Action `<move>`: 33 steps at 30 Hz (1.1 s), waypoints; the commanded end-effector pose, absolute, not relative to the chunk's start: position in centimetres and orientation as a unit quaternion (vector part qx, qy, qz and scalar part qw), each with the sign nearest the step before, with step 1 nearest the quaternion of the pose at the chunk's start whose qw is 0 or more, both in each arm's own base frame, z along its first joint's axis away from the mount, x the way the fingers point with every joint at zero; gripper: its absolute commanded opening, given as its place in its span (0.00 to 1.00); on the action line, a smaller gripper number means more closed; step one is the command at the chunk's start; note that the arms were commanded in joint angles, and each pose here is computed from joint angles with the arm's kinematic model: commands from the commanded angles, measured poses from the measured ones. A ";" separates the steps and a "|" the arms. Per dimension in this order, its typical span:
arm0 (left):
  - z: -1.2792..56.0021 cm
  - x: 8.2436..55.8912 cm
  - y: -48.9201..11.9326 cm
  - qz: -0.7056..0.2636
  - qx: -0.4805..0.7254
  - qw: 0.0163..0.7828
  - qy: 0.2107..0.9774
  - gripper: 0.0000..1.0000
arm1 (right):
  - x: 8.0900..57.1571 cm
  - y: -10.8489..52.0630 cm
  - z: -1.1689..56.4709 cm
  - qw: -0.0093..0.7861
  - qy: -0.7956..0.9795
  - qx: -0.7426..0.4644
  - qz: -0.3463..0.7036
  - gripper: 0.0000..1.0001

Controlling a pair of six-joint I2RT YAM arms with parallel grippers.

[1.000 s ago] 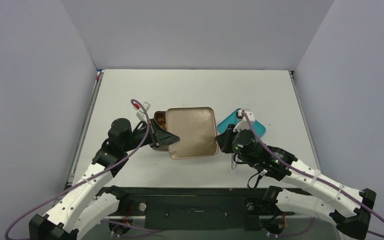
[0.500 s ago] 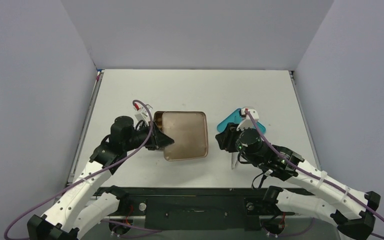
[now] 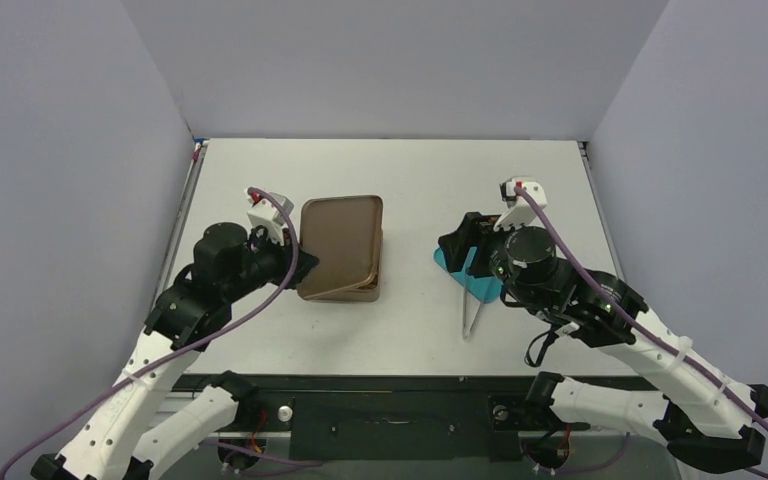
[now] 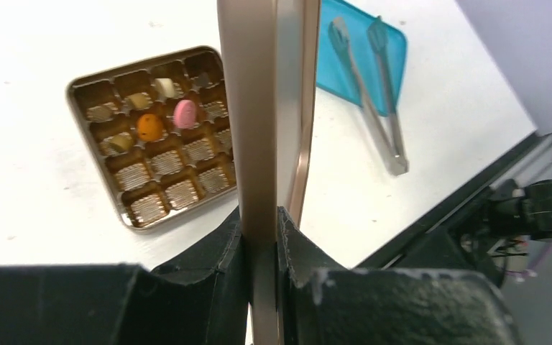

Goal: Pack the cookies

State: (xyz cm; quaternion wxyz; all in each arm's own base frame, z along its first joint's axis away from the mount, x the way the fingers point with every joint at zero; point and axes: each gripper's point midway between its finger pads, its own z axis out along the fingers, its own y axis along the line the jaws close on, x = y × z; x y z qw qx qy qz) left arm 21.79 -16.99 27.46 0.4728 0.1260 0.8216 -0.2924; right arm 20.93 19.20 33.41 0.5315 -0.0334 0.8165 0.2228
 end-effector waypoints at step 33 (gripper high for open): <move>32.7 19.3 -19.5 0.162 0.311 0.669 0.656 0.00 | 26.1 27.7 36.1 0.426 0.818 0.066 0.381 0.71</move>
